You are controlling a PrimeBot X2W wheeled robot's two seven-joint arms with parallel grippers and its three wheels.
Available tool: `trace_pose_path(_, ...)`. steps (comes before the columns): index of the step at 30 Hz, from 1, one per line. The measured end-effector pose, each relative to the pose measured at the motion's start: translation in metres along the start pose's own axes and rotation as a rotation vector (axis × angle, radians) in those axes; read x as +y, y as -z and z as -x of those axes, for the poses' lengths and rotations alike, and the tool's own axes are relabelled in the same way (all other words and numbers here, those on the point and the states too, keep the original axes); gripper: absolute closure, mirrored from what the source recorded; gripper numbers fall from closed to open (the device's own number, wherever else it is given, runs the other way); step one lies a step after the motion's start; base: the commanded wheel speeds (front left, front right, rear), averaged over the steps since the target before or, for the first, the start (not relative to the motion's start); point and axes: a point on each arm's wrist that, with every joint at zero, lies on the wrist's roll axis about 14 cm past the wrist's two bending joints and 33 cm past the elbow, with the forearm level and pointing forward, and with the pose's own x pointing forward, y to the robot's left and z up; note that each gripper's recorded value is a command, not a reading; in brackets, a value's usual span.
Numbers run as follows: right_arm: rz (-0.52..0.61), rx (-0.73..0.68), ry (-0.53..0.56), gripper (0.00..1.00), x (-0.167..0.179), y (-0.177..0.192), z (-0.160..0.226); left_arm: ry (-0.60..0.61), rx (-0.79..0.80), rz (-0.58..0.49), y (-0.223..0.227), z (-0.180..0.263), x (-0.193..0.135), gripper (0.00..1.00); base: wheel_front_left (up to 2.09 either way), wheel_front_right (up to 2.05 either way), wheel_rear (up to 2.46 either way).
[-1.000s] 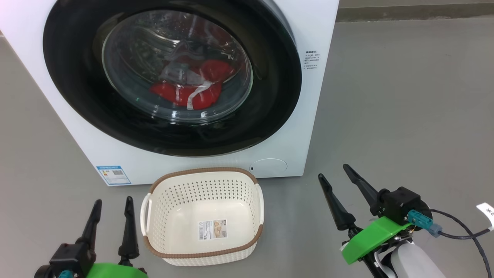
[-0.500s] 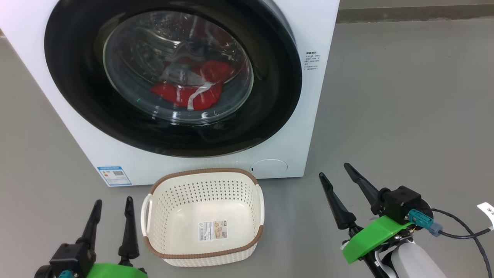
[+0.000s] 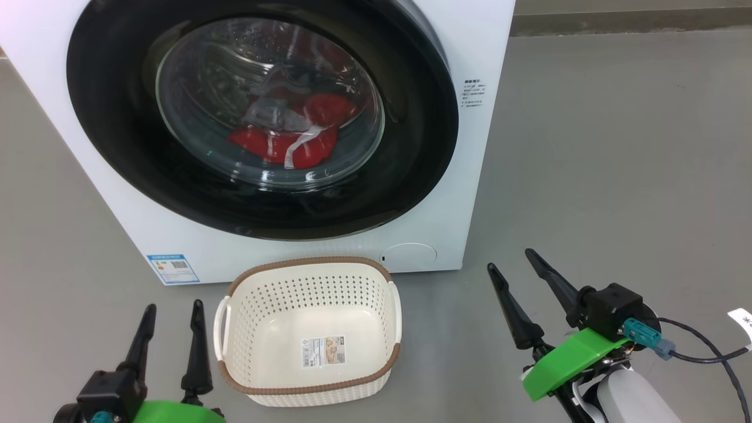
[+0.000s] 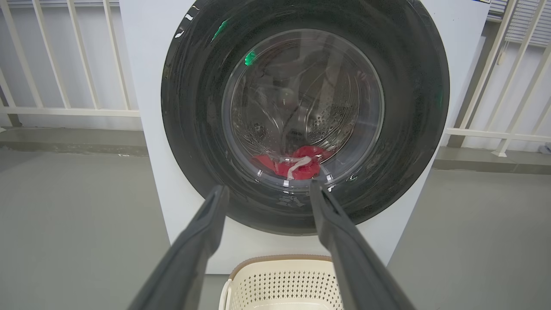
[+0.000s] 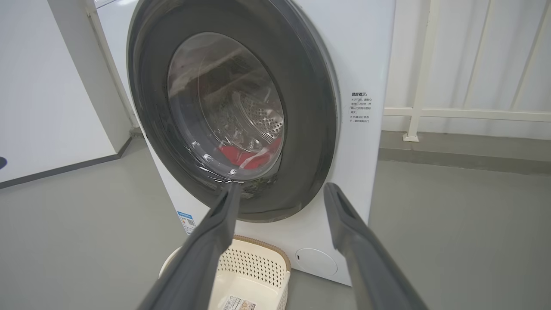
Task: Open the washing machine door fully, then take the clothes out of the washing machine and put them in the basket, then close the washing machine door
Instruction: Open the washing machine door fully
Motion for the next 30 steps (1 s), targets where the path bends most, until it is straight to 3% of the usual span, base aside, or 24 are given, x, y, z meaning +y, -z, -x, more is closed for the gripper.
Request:
trace_pose_path(21,-0.057,-0.026,0.043,0.0,-0.02,-0.005,-0.021,-0.007,0.021,-0.007,0.008,-0.009,0.004,0.0,0.0,0.0,0.0)
trace_pose_path(24,-0.05,-0.031,0.043,0.21,-0.025,-0.007,-0.028,-0.011,0.016,-0.009,0.007,-0.014,0.006,0.0,0.0,0.0,0.0)
trace_pose_path(25,-0.05,-0.035,0.042,0.44,-0.025,-0.008,-0.03,-0.012,0.016,-0.009,0.007,-0.015,0.006,0.0,0.0,0.0,0.0)
trace_pose_path(26,-0.051,-0.038,0.043,0.53,-0.026,-0.009,-0.033,-0.01,0.019,-0.008,0.008,-0.015,0.007,0.0,0.0,0.0,0.0)
trace_pose_path(28,-0.056,-0.049,0.047,0.6,-0.03,-0.011,-0.039,-0.015,0.028,-0.008,0.011,-0.015,0.009,0.0,0.0,0.0,0.0)
trace_pose_path(30,-0.067,-0.061,0.055,0.82,-0.035,-0.014,-0.044,-0.021,0.034,-0.009,0.014,-0.016,0.011,0.0,0.0,0.0,0.0)
